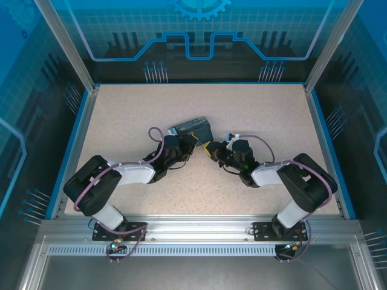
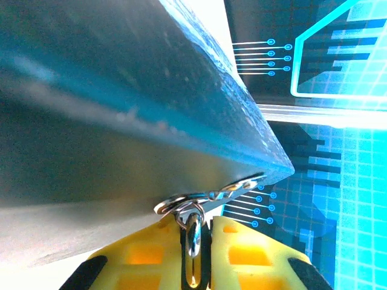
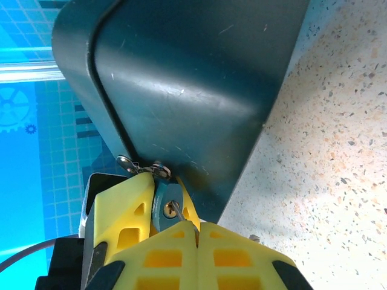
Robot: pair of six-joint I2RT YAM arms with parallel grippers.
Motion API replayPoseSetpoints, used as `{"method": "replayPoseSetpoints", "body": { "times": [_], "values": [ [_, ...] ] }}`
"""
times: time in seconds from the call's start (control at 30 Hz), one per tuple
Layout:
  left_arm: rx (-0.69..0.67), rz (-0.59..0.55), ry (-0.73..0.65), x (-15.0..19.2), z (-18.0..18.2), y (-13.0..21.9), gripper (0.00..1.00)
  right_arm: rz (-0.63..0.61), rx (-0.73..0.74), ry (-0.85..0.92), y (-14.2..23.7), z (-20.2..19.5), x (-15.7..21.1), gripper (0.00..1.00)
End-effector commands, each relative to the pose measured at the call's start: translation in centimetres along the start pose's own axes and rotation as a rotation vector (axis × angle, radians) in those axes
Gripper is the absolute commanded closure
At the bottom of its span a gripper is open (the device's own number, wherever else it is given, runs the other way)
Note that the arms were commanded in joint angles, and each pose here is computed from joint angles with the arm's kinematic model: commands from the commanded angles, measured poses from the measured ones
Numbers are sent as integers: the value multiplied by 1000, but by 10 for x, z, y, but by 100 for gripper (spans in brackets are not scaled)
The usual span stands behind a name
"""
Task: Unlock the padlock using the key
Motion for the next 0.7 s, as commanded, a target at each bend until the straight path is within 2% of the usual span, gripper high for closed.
{"method": "replayPoseSetpoints", "body": {
  "times": [0.0, 0.3, 0.67],
  "values": [
    [65, 200, -62, 38, -20, 10, 100, 56, -66, 49, 2, 21, 4, 100],
    [18, 207, -132, 38, -12, 15, 100, 123, -83, 63, 2, 36, -8, 100],
    [31, 217, -123, 40, -15, 12, 100, 159, -105, 21, -9, 36, -1, 100]
  ]
}}
Point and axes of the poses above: each hand's point on the last joint's axis, 136 mm out from that joint toward the fingers, its own y axis back along the fingers, its own z axis along the line the jaws close on, x = y × z, the point moved 5 cm from there along y, back along the fingers, and after that the axes turned 12 degrees about y, right-handed, at the moved point
